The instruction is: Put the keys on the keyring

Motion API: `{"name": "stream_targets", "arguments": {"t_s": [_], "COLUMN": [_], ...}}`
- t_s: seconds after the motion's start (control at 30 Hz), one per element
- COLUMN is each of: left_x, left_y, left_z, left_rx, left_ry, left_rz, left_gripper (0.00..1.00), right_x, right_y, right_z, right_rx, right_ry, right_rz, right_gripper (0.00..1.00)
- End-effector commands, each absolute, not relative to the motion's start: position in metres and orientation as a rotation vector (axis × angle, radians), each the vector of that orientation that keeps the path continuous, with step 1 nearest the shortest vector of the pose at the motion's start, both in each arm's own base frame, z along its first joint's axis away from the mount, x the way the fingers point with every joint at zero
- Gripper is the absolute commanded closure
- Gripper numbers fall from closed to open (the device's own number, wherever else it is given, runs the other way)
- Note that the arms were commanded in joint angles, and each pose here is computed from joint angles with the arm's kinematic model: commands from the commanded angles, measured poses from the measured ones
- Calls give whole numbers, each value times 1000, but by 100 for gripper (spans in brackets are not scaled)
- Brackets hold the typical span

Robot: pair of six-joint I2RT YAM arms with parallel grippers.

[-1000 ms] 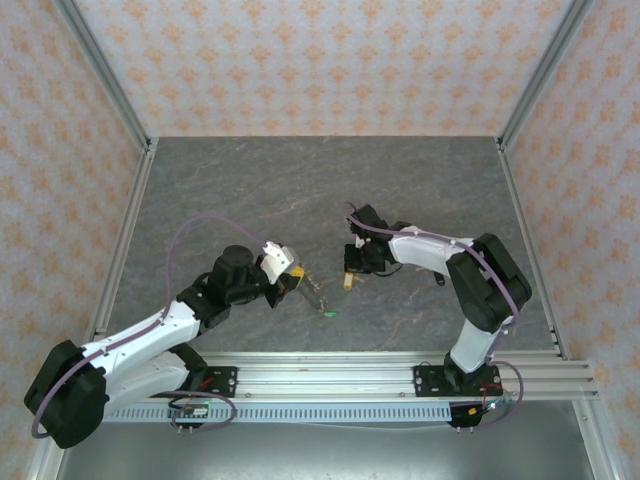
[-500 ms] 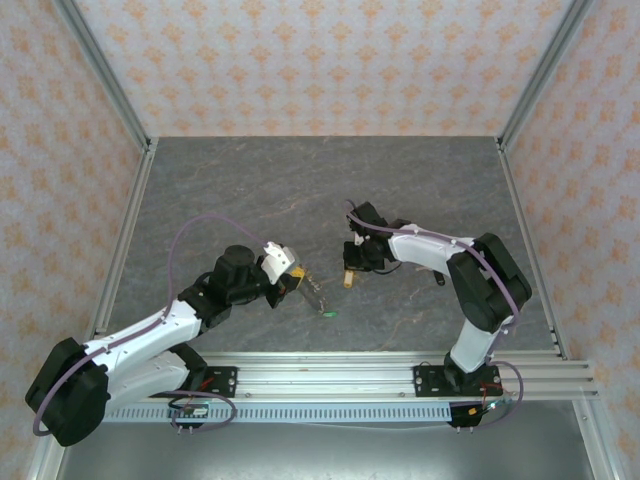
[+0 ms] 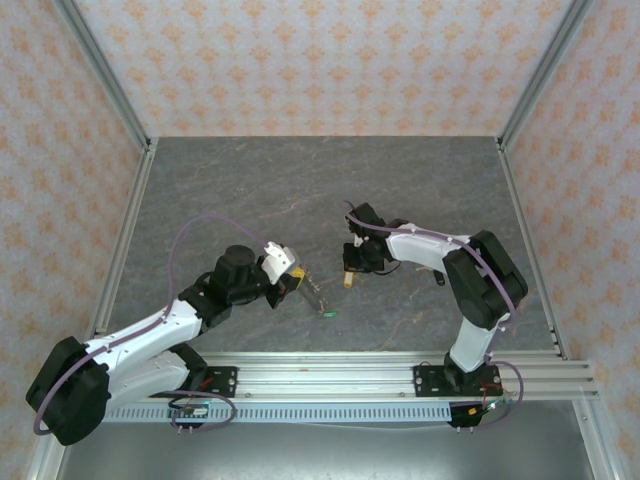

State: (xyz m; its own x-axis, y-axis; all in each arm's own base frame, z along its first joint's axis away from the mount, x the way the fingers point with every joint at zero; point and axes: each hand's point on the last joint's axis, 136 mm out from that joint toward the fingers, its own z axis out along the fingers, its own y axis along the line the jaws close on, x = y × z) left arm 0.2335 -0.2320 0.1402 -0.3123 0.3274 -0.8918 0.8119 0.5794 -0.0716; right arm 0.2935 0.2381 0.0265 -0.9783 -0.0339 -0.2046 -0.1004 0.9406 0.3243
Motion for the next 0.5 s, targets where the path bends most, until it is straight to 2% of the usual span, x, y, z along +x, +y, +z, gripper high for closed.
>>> {"name": "stream_targets", "arguments": {"t_s": [0.0,0.3,0.47], "left_x": [238,239,237], "left_y": [-238,-238,-238], "left_z": [157,158,168], "left_rx": [923,923,915], "left_ry": [1821,1818,1791], "left_rz": [-653,-653,-663], "left_gripper": [100,100,100], "right_x": [298,299,298], "right_y": [238,234,240], "right_z": [33,46,90], "right_rx": [-107,-117,-226], "right_ry": [2891,2849,2642], "right_rz": [477,465,587], "right_gripper": [88,97,98]}}
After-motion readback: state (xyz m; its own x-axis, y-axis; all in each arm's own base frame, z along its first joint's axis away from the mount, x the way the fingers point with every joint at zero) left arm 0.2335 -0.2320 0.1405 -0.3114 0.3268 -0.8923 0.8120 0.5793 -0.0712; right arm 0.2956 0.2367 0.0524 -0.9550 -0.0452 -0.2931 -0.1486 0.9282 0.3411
